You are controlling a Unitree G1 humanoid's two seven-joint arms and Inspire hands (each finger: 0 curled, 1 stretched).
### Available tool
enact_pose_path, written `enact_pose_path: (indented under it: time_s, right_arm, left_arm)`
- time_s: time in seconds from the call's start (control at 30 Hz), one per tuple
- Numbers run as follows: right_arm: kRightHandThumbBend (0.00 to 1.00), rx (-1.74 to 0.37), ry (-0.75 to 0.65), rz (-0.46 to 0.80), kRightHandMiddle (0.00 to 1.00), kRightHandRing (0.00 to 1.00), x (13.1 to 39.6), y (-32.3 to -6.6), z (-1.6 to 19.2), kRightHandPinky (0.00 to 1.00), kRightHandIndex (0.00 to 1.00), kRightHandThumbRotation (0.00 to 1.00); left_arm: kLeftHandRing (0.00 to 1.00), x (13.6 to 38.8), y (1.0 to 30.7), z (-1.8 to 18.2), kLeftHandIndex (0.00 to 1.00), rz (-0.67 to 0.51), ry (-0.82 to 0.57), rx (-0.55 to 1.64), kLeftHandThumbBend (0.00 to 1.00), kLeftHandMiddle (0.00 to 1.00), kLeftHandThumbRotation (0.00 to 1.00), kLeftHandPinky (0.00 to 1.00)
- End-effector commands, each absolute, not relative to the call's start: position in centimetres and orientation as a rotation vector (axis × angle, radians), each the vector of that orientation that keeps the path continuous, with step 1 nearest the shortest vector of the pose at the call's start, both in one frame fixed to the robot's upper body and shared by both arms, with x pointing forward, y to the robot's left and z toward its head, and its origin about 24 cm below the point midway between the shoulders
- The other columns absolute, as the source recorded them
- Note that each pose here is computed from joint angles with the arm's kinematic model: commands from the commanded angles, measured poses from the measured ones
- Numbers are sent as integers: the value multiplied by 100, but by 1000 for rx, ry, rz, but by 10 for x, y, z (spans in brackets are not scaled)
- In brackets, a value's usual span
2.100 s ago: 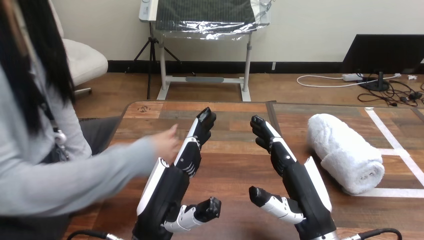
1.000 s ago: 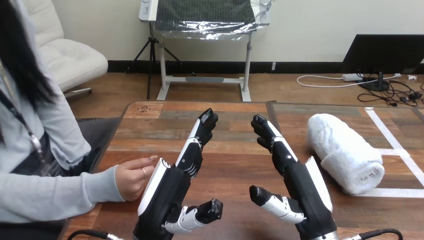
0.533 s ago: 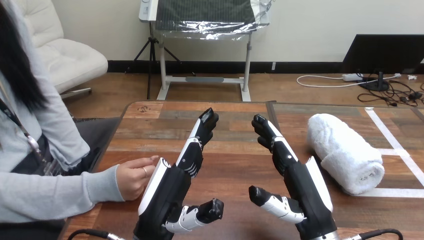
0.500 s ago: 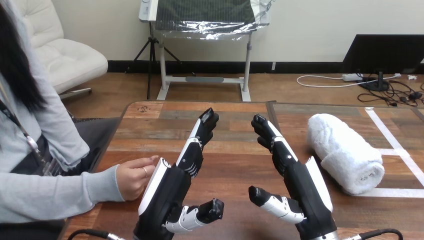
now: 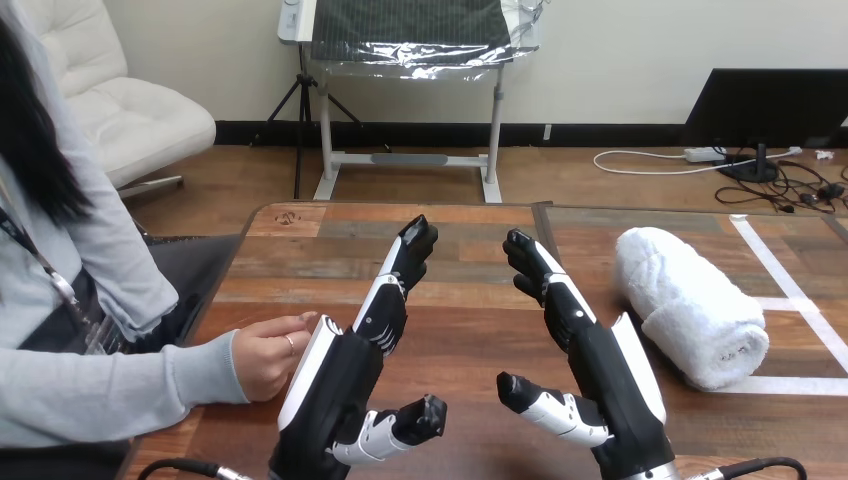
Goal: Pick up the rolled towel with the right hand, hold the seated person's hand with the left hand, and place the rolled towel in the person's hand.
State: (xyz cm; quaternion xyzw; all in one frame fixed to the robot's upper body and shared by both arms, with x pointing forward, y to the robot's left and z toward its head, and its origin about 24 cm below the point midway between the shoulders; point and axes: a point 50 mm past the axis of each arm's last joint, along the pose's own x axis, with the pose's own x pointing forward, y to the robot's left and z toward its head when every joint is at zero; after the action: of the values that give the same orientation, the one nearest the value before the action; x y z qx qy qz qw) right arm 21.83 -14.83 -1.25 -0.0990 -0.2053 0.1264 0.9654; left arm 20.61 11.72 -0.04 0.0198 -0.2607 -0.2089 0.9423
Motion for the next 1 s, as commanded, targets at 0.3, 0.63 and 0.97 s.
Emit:
enact_pose_path:
  time_s: [0.3, 0.63, 0.97]
  right_arm:
    - [100, -229, -540, 193, 94, 95, 241, -158, 15, 93, 92, 72]
    - [100, -277, -568, 118, 92, 91, 252, -172, 27, 89, 92, 70]
    - [100, -295, -611, 35, 90, 87, 266, -191, 45, 82, 91, 67]
  left_arm:
    - [100, 217, 113, 14, 100, -400, -617, 47, 100, 100, 80, 99]
    - [100, 217, 112, 14, 100, -393, -616, 51, 100, 100, 80, 98]
    - [100, 217, 112, 13, 100, -386, -613, 49, 100, 100, 81, 98]
